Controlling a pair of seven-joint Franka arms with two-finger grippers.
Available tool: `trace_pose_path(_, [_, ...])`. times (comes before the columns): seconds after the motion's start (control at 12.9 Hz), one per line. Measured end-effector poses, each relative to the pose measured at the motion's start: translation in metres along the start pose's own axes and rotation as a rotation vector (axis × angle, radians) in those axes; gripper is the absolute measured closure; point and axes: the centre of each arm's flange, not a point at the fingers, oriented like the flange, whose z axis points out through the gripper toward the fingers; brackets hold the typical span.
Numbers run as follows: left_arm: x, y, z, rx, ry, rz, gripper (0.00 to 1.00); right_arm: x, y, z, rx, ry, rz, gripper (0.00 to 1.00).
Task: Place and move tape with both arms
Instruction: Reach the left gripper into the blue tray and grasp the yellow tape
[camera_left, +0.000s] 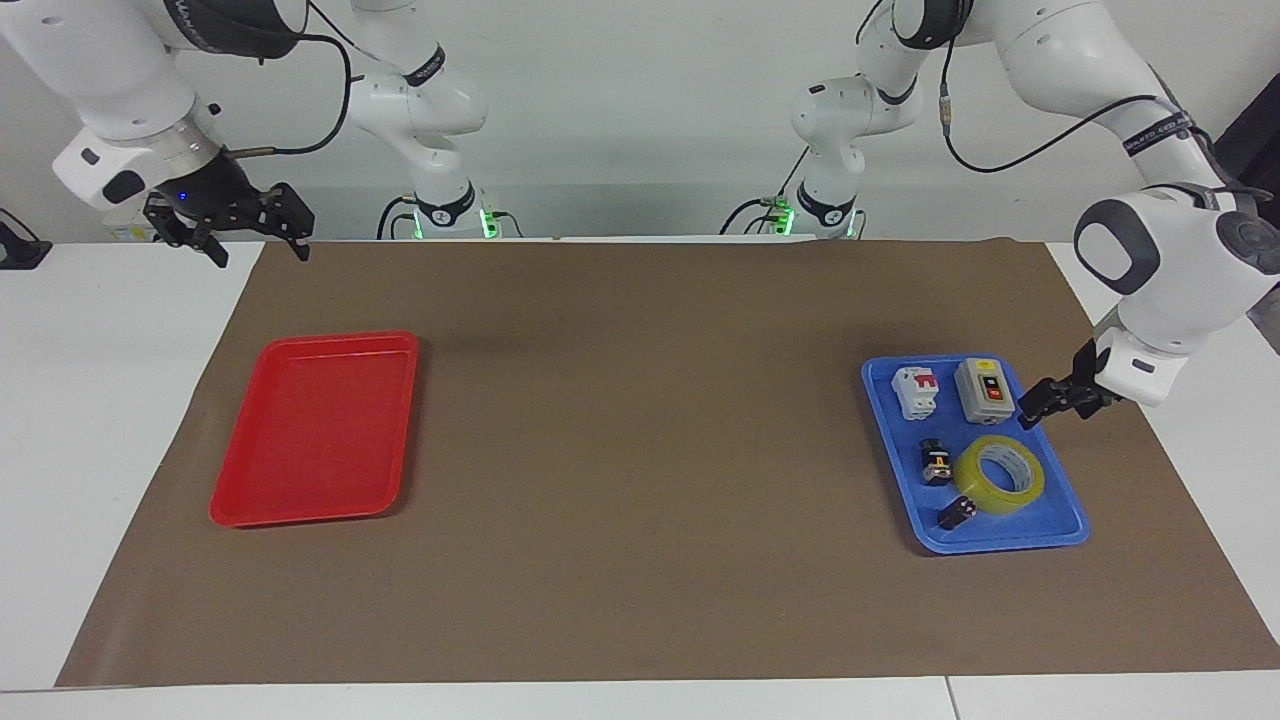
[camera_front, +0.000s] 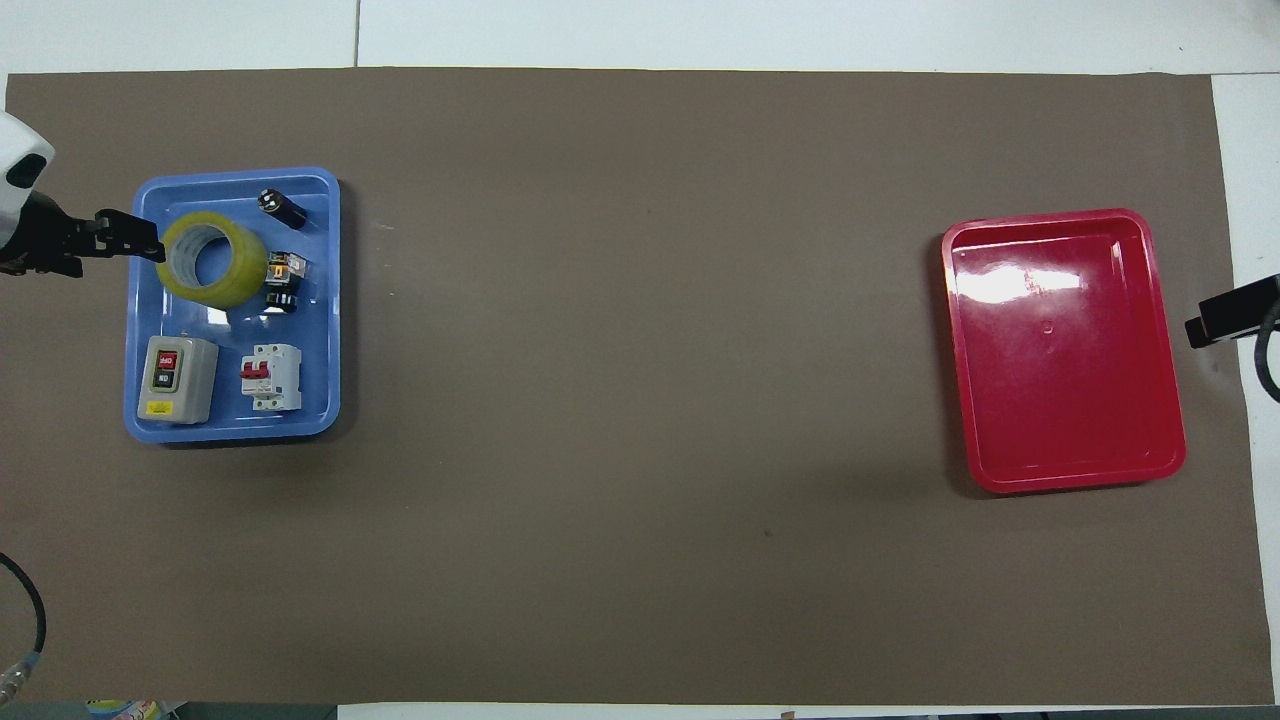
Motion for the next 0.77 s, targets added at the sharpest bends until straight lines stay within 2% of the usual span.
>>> trace_pose_path(0.46, [-0.006,-0.001,0.023,0.001,0.007,-0.006,0.00,0.000,0.000,0.000,0.000,0.000,-0.001,0.00])
trace_pose_path(0.77, [0.000,-0.003,0.058,0.004,0.023,-0.050,0.00,0.000,-0.001,0.000,0.000,0.000,-0.003,0.00])
